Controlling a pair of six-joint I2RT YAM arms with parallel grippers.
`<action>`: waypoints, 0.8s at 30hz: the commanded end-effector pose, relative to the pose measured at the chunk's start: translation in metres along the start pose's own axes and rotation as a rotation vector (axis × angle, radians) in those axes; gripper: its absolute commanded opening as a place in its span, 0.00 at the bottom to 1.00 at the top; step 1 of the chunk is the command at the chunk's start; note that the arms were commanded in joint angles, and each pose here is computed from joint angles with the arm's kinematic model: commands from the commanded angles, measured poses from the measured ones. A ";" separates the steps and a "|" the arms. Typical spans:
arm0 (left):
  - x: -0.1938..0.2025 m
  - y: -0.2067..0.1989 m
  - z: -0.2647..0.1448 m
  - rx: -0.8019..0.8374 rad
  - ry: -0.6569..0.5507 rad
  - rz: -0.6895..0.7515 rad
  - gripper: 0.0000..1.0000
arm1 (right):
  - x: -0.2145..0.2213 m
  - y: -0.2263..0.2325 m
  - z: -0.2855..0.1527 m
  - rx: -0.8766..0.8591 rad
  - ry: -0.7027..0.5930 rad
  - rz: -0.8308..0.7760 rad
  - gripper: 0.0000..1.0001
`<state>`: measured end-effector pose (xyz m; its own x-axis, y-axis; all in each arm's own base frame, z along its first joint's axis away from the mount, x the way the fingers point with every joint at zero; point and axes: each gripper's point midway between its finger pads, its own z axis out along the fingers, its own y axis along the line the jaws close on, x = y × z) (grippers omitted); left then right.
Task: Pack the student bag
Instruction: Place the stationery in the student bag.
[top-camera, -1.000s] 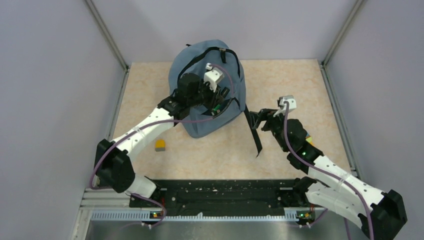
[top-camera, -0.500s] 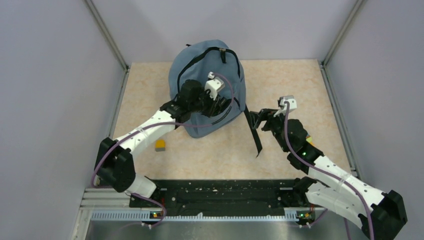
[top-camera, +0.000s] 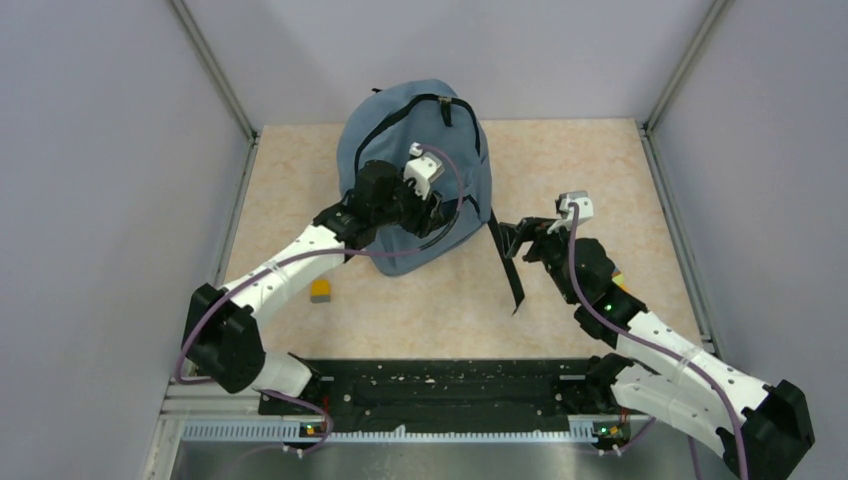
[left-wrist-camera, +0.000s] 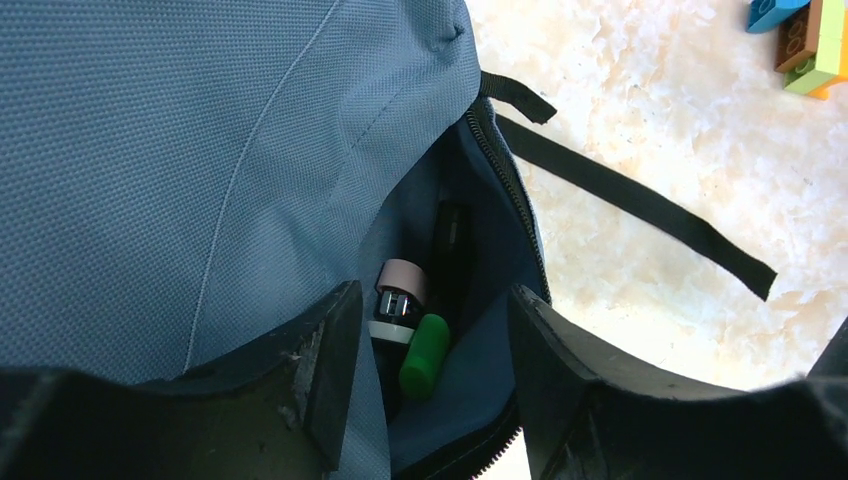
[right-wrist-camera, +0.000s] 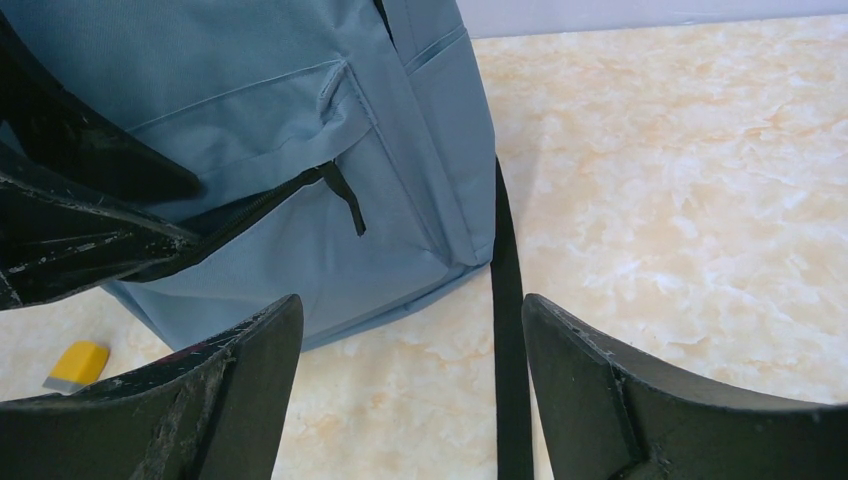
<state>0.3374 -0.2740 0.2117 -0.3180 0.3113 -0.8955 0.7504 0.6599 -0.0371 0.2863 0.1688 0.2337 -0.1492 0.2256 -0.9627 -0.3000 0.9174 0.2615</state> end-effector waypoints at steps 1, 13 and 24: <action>-0.032 0.000 -0.015 -0.031 -0.115 -0.029 0.61 | -0.014 -0.002 0.001 0.014 -0.038 0.010 0.79; -0.032 -0.013 -0.081 -0.087 -0.185 -0.270 0.67 | -0.026 -0.010 -0.005 0.040 -0.012 -0.121 0.94; 0.081 0.025 -0.103 -0.269 0.056 -0.575 0.70 | -0.027 -0.038 -0.010 0.103 -0.034 -0.055 0.99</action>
<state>0.2809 -0.1858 0.2132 -0.5716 -0.0379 -0.8196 0.4149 0.8484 -0.3286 0.2885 0.1351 0.2413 -0.1187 0.1428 -0.9826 -0.2347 0.9575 0.1675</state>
